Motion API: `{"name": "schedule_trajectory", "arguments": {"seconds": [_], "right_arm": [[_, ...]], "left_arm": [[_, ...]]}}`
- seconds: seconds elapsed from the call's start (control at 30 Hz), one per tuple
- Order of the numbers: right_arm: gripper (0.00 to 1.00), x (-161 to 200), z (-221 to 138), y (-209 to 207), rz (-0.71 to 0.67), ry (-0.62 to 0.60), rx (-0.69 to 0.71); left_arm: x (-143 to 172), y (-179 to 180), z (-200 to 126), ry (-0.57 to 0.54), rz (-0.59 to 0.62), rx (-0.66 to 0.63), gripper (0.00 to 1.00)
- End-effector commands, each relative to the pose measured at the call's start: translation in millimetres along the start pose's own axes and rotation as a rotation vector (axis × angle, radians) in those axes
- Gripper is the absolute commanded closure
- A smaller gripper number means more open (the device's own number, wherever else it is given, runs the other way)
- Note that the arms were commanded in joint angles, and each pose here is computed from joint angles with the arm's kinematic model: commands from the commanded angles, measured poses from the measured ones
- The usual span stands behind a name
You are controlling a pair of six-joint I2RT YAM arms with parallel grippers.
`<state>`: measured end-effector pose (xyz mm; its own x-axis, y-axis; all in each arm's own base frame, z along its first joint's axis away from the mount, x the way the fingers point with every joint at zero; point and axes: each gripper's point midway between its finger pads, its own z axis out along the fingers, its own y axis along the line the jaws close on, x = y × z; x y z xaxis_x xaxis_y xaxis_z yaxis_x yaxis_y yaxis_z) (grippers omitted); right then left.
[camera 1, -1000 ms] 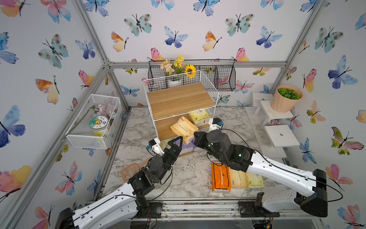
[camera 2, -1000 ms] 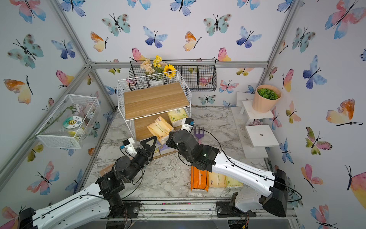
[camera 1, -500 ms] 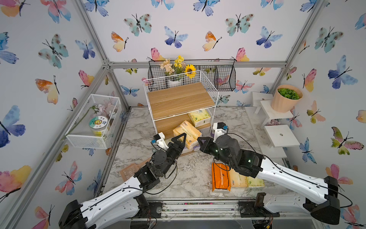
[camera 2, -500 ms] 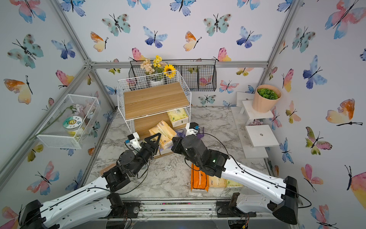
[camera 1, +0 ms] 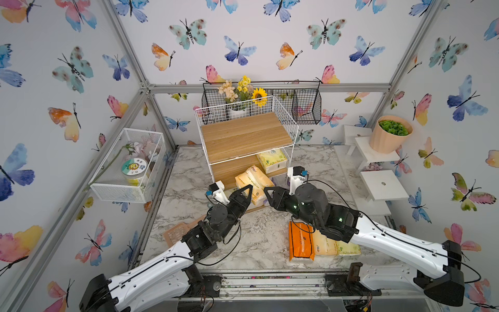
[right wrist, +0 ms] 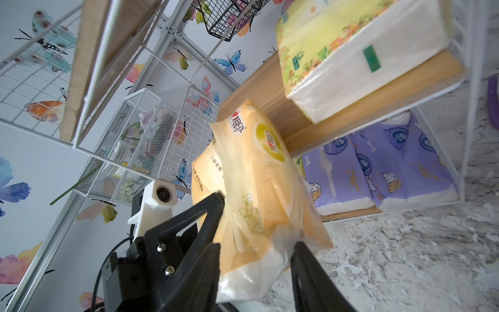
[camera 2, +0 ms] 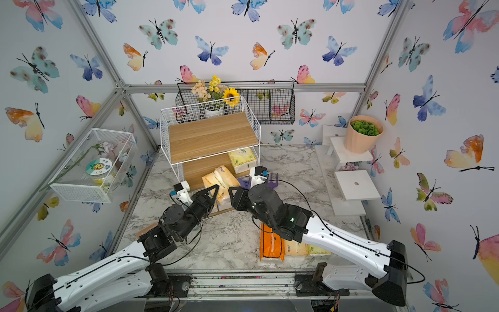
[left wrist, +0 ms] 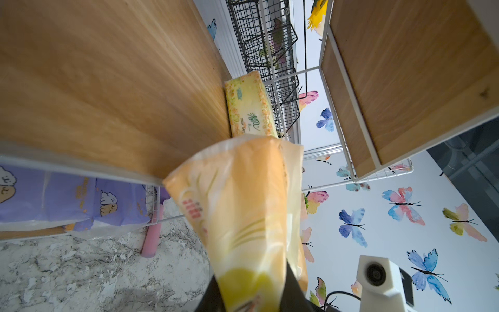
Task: Remove the tissue boxes from the shelf
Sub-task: Pick up a box of tissues from the shelf, then move the box of tissues to the center of the board.
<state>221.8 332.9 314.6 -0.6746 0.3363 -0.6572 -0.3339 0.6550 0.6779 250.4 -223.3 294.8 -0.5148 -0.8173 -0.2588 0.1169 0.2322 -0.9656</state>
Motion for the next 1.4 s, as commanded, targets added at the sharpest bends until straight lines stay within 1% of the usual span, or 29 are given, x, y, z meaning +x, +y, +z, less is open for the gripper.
{"name": "schedule_trajectory", "arguments": {"seconds": [0.0,0.1,0.17,0.33,0.47,0.57,0.73,0.87,0.93,1.1,1.2,1.37], "right_arm": [[0.47,-7.1,-11.4,9.6,-0.124,-0.023,-0.057],[0.44,-7.9,-19.3,8.3,-0.198,-0.034,-0.074],[0.44,-10.1,-25.3,5.4,-0.234,-0.046,-0.071],[0.44,-16.2,-37.6,-3.3,-0.278,-0.074,-0.04],[0.44,-19.6,-43.0,-5.6,-0.293,-0.09,-0.034],[0.44,-22.5,-45.8,-8.2,-0.291,-0.109,-0.026],[0.44,-21.5,-43.9,-8.5,-0.291,-0.109,-0.027],[0.44,-18.2,-39.3,-7.9,-0.293,-0.094,-0.028],[0.44,-16.2,-37.4,-8.1,-0.29,-0.086,-0.026],[0.45,-13.1,-36.4,-10.3,-0.289,-0.069,-0.017],[0.45,-12.7,-37.0,-11.3,-0.284,-0.069,-0.018],[0.45,-12.8,-38.7,-11.8,-0.275,-0.072,-0.022]], "left_arm": [[-0.1,-12.9,-9.4,0.04,0.063,0.017,0.79],[5.9,-5.4,-16.7,0.081,0.098,0.006,0.81],[11.3,-0.1,-22.3,0.118,0.132,0.003,0.82],[28.3,12.7,-40.6,0.245,0.251,-0.019,0.83],[36.3,23.1,-59.6,0.316,0.27,-0.022,0.84],[48.7,39.9,-71.2,0.39,0.282,-0.049,0.84],[81.3,84.2,-83.1,0.536,0.31,-0.122,0.83],[98.9,105.8,-83.1,0.582,0.339,-0.15,0.87],[109.7,112.5,-80.5,0.611,0.332,-0.138,0.87],[142.4,128.6,-75.3,0.73,0.304,-0.093,0.87],[157.5,137.7,-71.6,0.787,0.306,-0.092,0.86],[175.0,145.0,-62.9,0.833,0.323,-0.086,0.85]]}}
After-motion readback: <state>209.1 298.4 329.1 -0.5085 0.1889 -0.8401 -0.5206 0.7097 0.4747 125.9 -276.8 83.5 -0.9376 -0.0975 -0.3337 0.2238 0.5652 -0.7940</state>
